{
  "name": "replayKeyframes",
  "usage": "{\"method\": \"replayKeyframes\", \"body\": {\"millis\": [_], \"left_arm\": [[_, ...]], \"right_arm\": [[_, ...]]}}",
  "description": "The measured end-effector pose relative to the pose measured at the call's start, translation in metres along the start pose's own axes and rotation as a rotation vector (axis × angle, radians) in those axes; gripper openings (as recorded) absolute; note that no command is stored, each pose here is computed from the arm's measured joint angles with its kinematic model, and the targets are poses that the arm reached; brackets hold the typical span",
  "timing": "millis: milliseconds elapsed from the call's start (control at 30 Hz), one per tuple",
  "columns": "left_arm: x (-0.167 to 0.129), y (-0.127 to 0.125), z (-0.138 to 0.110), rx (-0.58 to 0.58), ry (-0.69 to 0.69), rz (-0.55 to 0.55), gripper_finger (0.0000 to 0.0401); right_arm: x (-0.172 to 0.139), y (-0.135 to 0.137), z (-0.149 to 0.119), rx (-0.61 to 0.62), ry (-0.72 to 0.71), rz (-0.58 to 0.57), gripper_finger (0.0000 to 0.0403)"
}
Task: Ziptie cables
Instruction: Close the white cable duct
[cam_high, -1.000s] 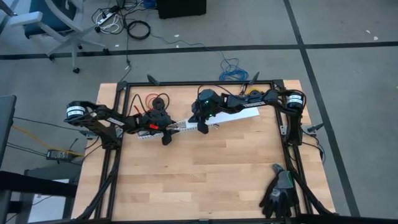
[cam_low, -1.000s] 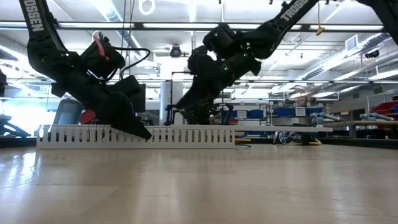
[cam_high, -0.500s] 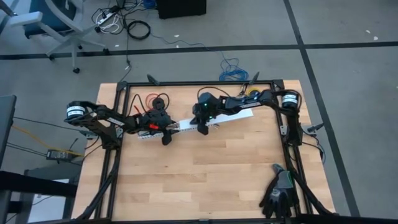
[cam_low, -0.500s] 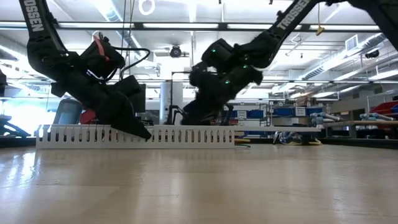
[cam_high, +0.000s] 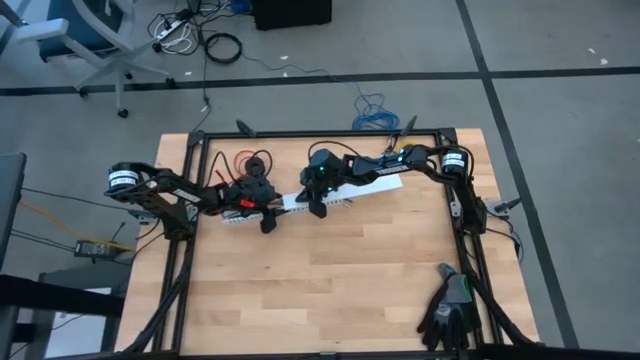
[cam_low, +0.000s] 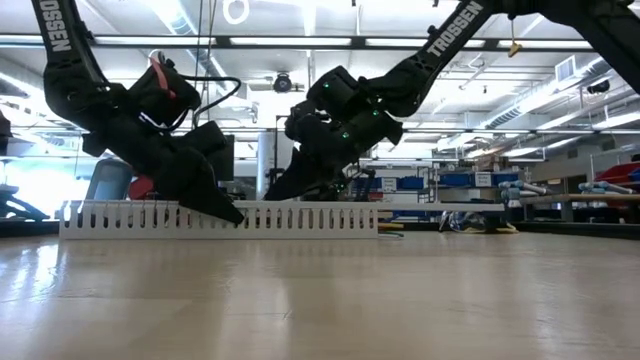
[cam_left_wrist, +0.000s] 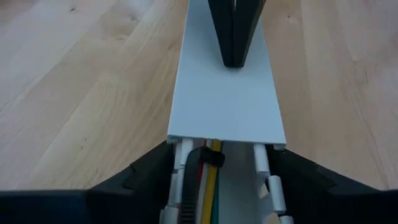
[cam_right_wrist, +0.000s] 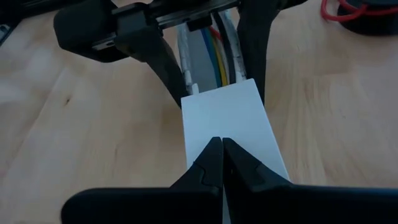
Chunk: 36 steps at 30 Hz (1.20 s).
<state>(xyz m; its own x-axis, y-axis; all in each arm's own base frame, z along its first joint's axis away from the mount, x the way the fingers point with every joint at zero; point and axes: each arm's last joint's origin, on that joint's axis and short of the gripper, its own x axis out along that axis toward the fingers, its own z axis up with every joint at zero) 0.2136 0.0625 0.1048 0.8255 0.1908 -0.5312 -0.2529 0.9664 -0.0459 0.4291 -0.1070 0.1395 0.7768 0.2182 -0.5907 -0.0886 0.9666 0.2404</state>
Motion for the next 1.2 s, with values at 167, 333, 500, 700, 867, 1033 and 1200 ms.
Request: {"method": "replayKeyframes", "body": {"millis": [167, 333, 500, 700, 867, 1033, 1200], "left_arm": [[0.0, 0.0, 0.001, 0.043, -0.007, 0.0, 0.0272], [0.0, 0.0, 0.004, 0.047, -0.031, 0.005, 0.0298], [-0.001, 0.0, 0.001, 0.04, 0.009, 0.007, 0.0294], [-0.001, -0.001, -0.004, -0.004, 0.066, -0.034, 0.0284], [-0.005, -0.002, -0.01, -0.031, 0.075, -0.062, 0.0282], [-0.014, -0.002, -0.019, -0.086, 0.026, -0.064, 0.0282], [-0.022, -0.003, -0.026, -0.121, -0.015, -0.067, 0.0282]], "right_arm": [[0.0, 0.0, 0.0, -0.001, 0.002, 0.001, 0.0], [-0.001, -0.002, 0.0, 0.003, 0.002, 0.004, 0.0], [-0.001, -0.002, -0.001, 0.009, 0.003, 0.006, 0.0], [-0.001, -0.002, -0.001, 0.011, 0.005, 0.006, 0.0], [-0.001, -0.002, -0.001, 0.013, 0.006, 0.008, 0.0], [-0.001, -0.003, -0.002, 0.017, 0.011, 0.005, 0.0], [-0.002, -0.006, -0.002, 0.022, 0.012, 0.003, 0.0]]}}
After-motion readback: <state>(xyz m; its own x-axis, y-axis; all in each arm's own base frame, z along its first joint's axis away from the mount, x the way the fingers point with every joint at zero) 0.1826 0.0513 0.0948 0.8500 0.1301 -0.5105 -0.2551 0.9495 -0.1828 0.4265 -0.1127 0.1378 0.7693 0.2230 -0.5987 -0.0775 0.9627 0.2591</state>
